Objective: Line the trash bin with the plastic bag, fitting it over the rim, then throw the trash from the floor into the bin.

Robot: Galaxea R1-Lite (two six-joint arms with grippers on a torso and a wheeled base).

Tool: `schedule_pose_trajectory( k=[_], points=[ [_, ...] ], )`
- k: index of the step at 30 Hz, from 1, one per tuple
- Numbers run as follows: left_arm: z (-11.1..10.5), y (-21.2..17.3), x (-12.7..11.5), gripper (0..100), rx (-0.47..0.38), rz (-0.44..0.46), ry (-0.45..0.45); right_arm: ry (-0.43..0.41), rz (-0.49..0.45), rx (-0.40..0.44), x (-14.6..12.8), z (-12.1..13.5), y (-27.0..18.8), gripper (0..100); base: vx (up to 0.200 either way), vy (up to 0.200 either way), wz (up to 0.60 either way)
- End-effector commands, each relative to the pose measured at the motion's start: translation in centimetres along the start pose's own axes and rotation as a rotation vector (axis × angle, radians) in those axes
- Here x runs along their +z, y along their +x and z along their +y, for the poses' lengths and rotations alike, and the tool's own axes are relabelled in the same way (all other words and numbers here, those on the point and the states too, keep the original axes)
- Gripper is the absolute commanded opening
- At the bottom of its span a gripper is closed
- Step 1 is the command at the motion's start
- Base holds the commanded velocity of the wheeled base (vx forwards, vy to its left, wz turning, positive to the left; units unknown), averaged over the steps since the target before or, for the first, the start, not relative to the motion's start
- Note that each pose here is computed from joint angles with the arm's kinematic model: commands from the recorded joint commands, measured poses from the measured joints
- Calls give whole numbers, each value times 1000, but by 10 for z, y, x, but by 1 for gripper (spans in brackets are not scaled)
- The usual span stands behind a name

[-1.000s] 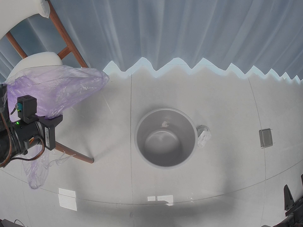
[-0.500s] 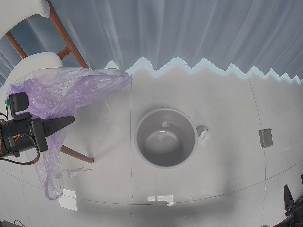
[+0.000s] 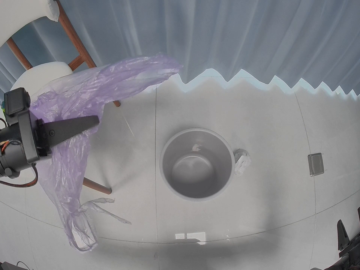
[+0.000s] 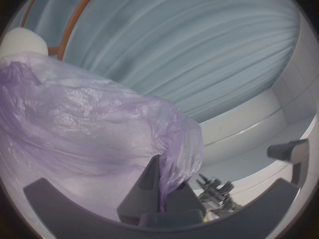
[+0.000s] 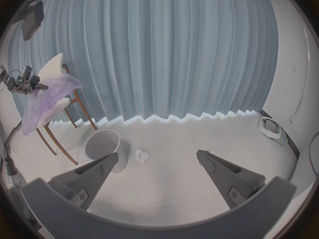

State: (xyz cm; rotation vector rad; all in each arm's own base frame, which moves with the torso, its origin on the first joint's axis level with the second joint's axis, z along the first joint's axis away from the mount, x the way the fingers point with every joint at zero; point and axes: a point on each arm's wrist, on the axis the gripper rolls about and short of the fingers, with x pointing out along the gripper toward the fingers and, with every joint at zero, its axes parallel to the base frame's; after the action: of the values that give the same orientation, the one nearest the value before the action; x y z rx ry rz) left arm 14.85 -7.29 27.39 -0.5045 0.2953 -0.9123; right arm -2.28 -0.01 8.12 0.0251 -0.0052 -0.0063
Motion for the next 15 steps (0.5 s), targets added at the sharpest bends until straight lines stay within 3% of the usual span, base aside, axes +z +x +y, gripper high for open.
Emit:
schedule_pose_trajectory(
  k=[1,9,15],
  points=[
    [-13,11,-1,0,-123,-5,-103,-1,1,0,-5,0,0,100,0,0,0],
    [-24,45,3,0,-307,-39,-189,-1,1,0,-5,0,0,100,0,0,0],
    [-34,67,-8,0,-410,-7,-224,-1,2,-1,-5,0,0,100,0,0,0]
  ],
)
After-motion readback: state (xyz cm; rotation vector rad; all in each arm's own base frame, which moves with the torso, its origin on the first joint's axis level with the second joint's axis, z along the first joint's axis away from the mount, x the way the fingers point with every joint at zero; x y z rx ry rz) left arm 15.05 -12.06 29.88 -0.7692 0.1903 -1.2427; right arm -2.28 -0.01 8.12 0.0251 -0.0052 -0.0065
